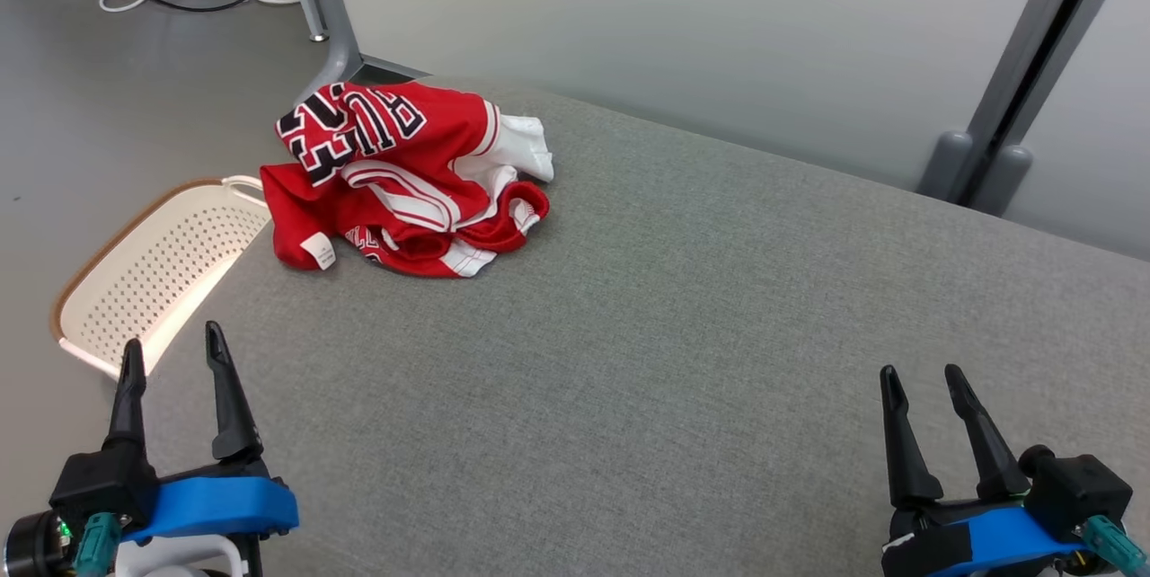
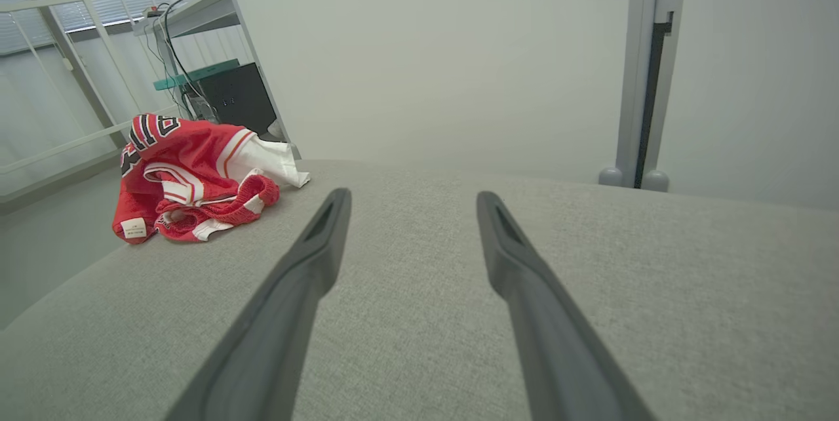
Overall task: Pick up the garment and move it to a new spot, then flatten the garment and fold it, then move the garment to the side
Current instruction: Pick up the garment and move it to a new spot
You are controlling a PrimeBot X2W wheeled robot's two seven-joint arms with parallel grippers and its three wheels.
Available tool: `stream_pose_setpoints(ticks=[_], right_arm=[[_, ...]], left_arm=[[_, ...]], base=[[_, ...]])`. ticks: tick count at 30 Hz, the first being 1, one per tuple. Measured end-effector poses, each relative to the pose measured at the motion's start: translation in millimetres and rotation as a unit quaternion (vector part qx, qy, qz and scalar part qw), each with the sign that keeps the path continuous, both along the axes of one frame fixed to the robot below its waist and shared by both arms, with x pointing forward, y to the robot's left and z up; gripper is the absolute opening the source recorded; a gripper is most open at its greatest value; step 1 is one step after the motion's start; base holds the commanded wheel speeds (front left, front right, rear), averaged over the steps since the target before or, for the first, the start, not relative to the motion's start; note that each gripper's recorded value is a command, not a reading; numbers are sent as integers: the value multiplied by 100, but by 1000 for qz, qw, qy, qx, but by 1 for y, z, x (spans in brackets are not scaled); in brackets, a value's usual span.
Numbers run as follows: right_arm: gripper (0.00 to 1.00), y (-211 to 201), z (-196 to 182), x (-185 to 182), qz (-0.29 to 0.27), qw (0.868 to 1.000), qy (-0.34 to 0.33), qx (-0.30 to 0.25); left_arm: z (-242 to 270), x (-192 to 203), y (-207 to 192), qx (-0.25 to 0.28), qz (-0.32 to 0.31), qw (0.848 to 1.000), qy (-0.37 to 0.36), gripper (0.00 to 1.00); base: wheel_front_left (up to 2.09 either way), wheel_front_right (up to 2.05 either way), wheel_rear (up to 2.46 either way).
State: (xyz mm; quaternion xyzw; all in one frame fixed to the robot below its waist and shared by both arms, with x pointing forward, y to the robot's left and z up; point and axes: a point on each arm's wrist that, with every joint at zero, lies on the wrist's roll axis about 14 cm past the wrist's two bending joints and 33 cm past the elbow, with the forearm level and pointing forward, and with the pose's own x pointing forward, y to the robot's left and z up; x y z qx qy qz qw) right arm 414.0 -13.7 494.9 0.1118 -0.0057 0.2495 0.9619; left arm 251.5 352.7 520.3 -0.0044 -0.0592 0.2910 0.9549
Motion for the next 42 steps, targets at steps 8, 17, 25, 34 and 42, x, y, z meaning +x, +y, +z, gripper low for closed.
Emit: stream_pose_setpoints(ticks=[8,17,25,34,42], right_arm=[[100,12,-3,0,17,1000,3,0],[100,-4,-6,1,-4,1000,3,-7],[100,-32,-11,21,-44,999,-11,-23],[100,-86,-27,44,-109,992,-18,-65],[100,-124,-40,50,-153,984,-9,-91]], left_arm=[[-3,-20,11,1,29,1000,6,100],[3,4,10,-4,13,1000,-7,100],[46,90,26,44,-31,998,-38,100],[49,197,43,68,-73,995,-21,100],[-19,253,53,14,-92,992,90,100]], base=[[0,0,0],[0,0,0],[0,0,0],[0,0,0],[0,0,0]])
